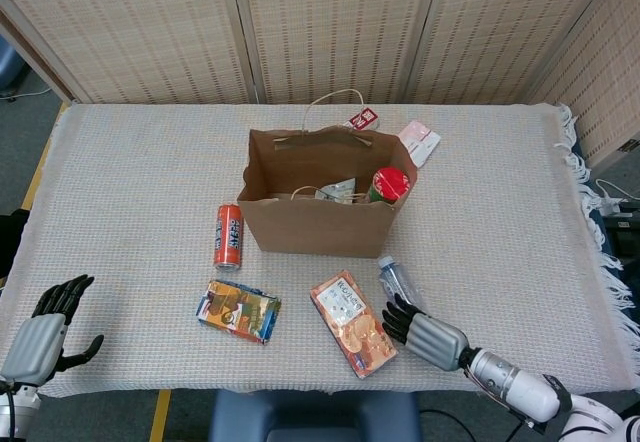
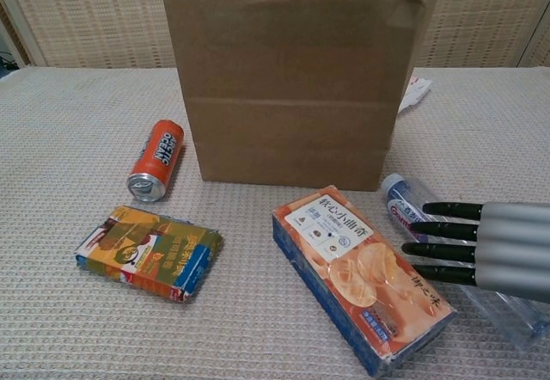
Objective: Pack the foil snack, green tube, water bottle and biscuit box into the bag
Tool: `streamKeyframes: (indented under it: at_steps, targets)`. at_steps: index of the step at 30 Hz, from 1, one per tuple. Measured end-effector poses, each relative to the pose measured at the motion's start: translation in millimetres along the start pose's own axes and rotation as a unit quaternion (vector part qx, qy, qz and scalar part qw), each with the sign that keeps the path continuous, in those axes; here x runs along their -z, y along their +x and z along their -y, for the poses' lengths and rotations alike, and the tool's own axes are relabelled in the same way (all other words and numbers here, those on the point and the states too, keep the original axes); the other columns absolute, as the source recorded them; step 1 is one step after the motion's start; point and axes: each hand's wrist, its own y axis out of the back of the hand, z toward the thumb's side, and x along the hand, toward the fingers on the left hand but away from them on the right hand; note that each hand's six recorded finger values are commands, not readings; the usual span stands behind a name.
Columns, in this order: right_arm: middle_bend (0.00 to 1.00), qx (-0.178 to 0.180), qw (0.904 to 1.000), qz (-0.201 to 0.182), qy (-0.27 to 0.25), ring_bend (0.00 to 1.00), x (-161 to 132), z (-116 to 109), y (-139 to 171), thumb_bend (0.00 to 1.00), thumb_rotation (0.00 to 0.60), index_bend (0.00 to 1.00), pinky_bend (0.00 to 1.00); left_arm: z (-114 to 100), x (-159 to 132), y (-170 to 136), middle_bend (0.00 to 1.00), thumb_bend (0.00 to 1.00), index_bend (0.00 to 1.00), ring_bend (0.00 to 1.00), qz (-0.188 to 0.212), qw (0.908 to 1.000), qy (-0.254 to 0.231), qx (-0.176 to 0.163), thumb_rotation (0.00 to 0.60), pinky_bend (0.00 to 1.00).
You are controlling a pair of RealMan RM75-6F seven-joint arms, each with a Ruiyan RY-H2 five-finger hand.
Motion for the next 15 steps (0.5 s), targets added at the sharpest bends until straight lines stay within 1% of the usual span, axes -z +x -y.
streamKeyframes:
  at_steps: [2,4,6,8,10,12,15]
  targets:
    - [0.27,0.009,0.9999,0.002,0.007,0.21,-1.1,-1.8,-2.2,0.09,0.600,0.29,0.25,-0.2,0.0,-0.1,0.00,0.33,0.00,0.00,0.000,1.0000,-0.001,0.000,0.600,0.01]
    - [0.33,0.016,0.9998,0.004,0.011,0.27,-2.6,-2.1,-4.0,0.10,0.600,0.32,0.28,-0.4,0.0,-0.3,0.00,0.33,0.00,0.00,0.000,1.0000,-0.001,0.000,0.600,0.01]
    - [0.38,0.015,0.9998,0.005,0.010,0.34,-4.4,-1.3,-4.3,0.10,0.600,0.38,0.32,-0.4,-0.1,-0.3,0.00,0.33,0.00,0.00,0.001,1.0000,-0.001,0.000,0.600,0.01]
    - [0.46,0.016,0.9998,0.005,0.009,0.44,-4.7,-1.8,-4.1,0.12,0.600,0.48,0.40,-0.3,-0.1,-0.3,0.00,0.33,0.00,0.00,0.002,1.0000,-0.001,0.000,0.600,0.01]
    - [0.52,0.018,0.9998,0.006,0.005,0.51,-4.1,-2.6,-3.3,0.15,0.600,0.56,0.48,-0.2,-0.4,-0.4,0.00,0.33,0.00,0.00,0.002,1.0000,0.000,0.000,0.600,0.01]
    - [0.54,0.021,0.9997,0.009,0.000,0.53,-2.1,-3.7,-1.7,0.18,0.600,0.60,0.52,-0.3,-0.3,-0.4,0.00,0.33,0.00,0.00,0.002,1.0000,-0.001,0.000,0.600,0.01]
    - [0.55,0.030,0.9994,0.017,-0.008,0.53,4.3,-7.2,2.5,0.22,0.600,0.60,0.54,-0.2,-0.2,-0.2,0.00,0.33,0.00,0.00,0.002,1.0000,-0.001,0.001,0.600,0.01]
